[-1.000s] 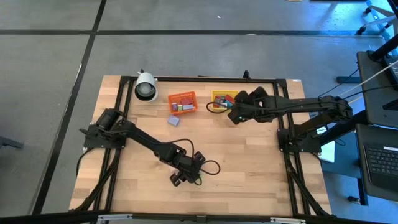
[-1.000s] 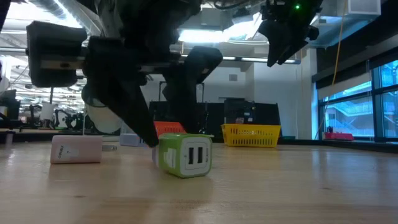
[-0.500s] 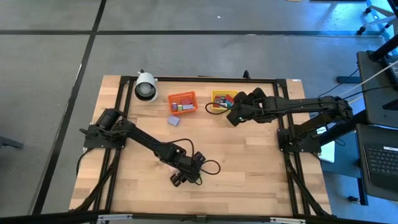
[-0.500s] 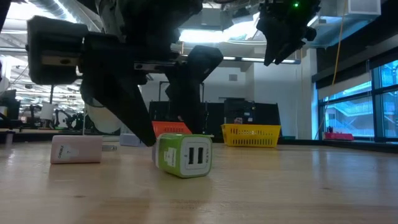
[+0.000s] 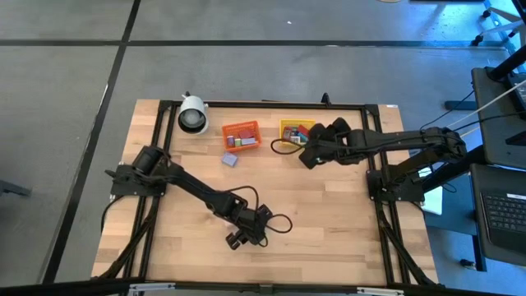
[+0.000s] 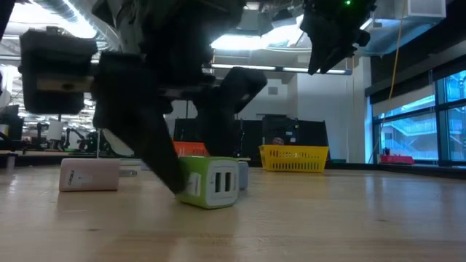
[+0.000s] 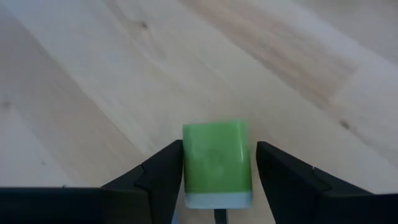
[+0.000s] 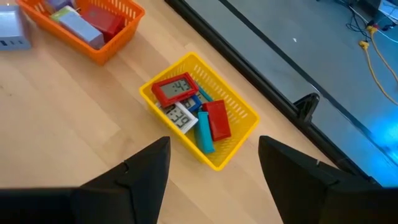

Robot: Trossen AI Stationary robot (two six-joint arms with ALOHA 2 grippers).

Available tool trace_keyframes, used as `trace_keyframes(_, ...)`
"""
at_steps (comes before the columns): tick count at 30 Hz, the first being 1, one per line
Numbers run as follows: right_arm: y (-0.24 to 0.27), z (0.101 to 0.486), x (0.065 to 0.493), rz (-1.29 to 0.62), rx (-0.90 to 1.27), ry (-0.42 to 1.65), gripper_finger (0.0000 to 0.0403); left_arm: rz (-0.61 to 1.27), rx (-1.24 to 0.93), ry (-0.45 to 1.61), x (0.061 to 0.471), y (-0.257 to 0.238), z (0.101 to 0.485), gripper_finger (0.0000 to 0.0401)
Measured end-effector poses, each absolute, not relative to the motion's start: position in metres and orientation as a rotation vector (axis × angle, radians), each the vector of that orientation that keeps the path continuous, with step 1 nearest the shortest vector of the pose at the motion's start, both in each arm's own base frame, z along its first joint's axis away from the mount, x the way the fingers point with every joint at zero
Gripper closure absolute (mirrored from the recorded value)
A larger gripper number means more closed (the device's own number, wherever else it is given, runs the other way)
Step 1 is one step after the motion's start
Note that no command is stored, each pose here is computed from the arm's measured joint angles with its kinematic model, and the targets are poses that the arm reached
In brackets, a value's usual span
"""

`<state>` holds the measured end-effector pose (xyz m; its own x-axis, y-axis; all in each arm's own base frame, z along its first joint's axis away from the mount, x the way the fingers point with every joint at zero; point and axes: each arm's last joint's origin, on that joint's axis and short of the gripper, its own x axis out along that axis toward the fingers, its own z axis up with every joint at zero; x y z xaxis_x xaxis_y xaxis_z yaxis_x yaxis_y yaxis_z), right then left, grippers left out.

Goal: Pick & Place Office items
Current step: Put the green charger adapter into the orange bin

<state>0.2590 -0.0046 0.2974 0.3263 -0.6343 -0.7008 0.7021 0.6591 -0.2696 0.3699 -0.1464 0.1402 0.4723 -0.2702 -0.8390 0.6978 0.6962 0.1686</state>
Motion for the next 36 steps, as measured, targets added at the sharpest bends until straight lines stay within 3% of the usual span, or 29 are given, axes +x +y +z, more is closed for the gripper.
trace_keyframes(9,-0.003,0.297,0.259,-0.867,0.080,0.878,0.0158,-0.608,0.548,0.909,0.370,-0.143,0.141,0.0253)
trace_keyframes(17,-0.004,0.298,0.259,-0.883,0.053,0.875,0.0158,-0.528,0.561,0.879,0.370,-0.138,0.157,0.0255)
trace_keyframes(28,-0.022,0.298,0.258,-0.956,0.059,0.873,0.0158,-0.343,0.583,0.765,0.358,-0.122,0.216,0.0254)
trace_keyframes(36,-0.029,0.299,0.257,-0.997,0.057,0.864,0.0158,-0.126,0.409,0.692,0.353,-0.084,0.254,0.0254)
